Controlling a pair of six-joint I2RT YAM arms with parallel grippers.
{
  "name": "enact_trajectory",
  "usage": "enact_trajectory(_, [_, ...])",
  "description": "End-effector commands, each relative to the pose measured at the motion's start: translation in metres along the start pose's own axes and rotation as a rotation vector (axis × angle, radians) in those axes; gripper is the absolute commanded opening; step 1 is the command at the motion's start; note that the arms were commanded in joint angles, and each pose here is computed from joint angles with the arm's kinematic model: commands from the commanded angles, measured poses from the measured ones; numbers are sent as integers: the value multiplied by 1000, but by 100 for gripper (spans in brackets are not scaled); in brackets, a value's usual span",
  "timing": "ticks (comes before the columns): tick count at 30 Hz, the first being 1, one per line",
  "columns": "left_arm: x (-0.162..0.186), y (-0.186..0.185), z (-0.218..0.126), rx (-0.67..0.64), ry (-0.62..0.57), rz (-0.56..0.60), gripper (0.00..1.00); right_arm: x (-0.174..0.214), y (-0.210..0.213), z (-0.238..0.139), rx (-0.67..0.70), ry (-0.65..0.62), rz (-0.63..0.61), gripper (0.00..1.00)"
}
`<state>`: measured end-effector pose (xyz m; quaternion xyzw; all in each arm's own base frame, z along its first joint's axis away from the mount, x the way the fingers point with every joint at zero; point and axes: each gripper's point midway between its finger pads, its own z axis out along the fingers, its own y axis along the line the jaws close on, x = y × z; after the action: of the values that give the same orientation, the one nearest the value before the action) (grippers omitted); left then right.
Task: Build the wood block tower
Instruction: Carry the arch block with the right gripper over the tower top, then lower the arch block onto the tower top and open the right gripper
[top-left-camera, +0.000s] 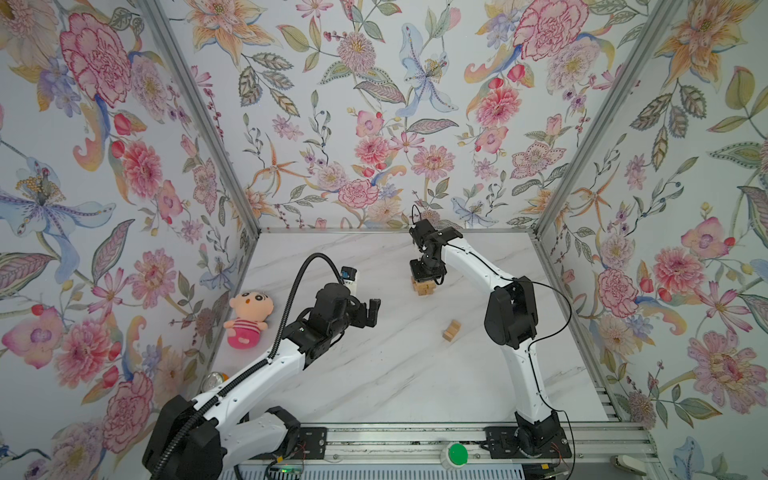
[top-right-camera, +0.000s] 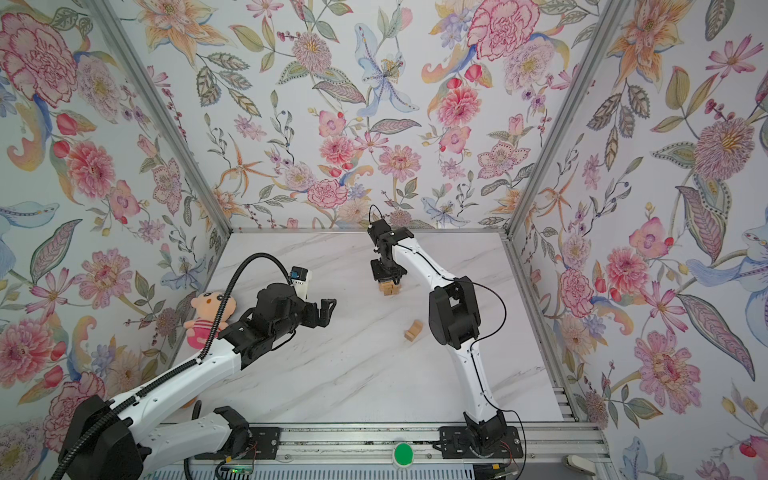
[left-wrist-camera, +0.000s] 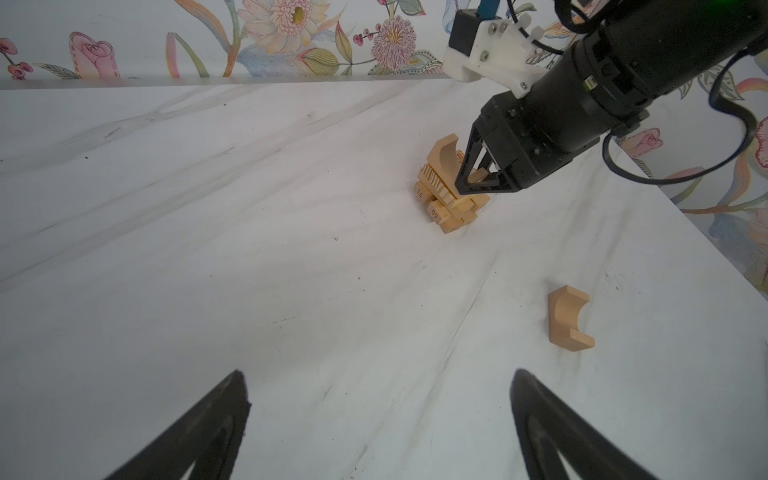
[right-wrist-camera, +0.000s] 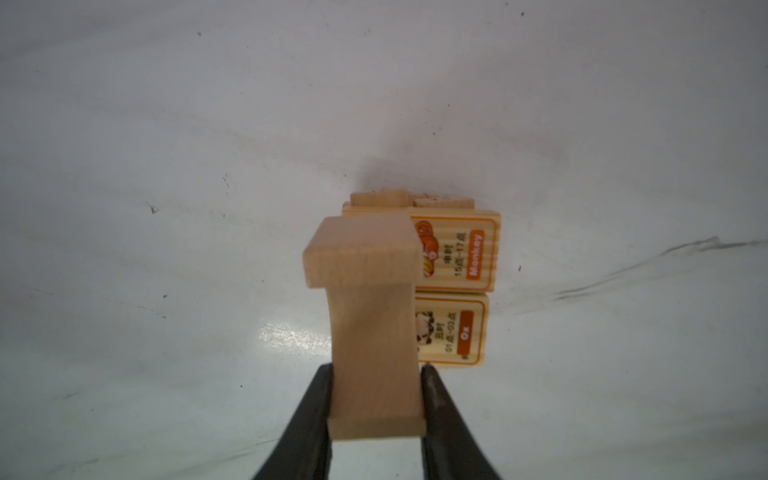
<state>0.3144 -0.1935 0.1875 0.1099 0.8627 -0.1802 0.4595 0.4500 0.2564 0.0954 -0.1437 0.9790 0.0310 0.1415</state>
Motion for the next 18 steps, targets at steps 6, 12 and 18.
enact_trajectory(6, [-2, 2, -2, 19, -21, 7, 99, 4, -10, 2, 42, 28, 20, 33])
enact_trajectory(12, [-2, 4, -3, 20, -25, 5, 99, 3, -10, 1, 40, 27, 22, 35])
enact_trajectory(18, [-1, 5, -4, 18, -28, -2, 99, 4, -8, 5, 32, 34, 27, 35])
